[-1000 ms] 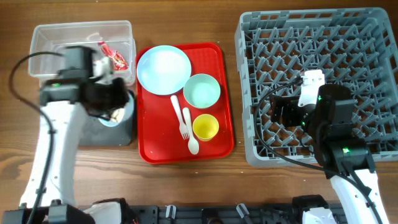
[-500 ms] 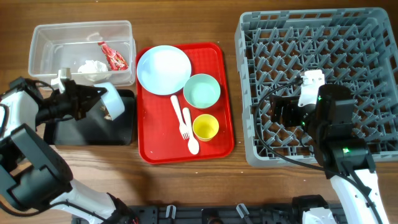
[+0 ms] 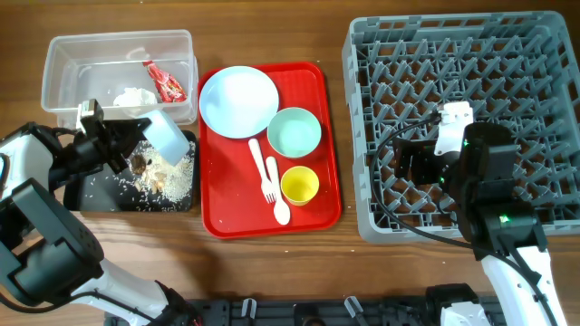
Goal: Sort waste into correct bins and load items into the dishwasher rack
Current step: 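Tip the rice bowl over the black tray to empty the food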
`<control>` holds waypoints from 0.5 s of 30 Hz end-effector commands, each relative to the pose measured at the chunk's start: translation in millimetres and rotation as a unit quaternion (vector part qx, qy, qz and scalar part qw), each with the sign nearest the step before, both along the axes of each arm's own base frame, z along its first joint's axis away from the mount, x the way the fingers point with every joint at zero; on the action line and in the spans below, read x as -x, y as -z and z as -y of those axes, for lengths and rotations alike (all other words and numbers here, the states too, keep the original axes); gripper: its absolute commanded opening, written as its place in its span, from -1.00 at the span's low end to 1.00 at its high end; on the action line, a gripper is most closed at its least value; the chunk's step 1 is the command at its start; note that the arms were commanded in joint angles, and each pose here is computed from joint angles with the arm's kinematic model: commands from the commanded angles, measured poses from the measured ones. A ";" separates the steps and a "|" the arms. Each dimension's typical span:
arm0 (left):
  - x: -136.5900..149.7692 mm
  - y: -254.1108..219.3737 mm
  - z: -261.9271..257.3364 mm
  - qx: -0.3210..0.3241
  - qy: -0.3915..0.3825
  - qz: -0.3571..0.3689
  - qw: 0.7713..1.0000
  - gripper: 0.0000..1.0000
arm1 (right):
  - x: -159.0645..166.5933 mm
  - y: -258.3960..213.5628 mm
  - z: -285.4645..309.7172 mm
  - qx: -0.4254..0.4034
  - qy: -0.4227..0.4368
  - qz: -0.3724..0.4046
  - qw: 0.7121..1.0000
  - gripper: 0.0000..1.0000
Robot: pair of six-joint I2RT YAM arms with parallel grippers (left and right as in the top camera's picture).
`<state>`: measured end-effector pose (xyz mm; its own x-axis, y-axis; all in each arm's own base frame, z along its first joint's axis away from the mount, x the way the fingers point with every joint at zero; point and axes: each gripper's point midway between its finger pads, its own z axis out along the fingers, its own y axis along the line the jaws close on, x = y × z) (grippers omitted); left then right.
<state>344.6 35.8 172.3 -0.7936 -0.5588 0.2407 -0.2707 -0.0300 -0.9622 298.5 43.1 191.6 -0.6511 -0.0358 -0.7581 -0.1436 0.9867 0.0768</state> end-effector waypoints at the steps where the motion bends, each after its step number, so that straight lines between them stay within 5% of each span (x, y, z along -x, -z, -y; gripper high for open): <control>1: -0.4 -4.3 -2.2 0.016 -0.008 0.004 1.000 -0.92 | -3.0 -10.9 -1.6 -0.008 -0.003 0.011 1.000 1.00; 15: 0.8 -7.1 -1.6 0.050 -0.015 -0.034 0.998 -0.92 | -3.0 -10.9 -1.6 -0.008 -0.003 0.011 1.000 1.00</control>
<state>343.2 34.6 175.0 -0.7712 -0.5515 0.3179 -0.3274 -0.0846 -0.9411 298.4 43.1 191.5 -0.6514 -0.0358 -0.7579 -0.1436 0.9867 0.0768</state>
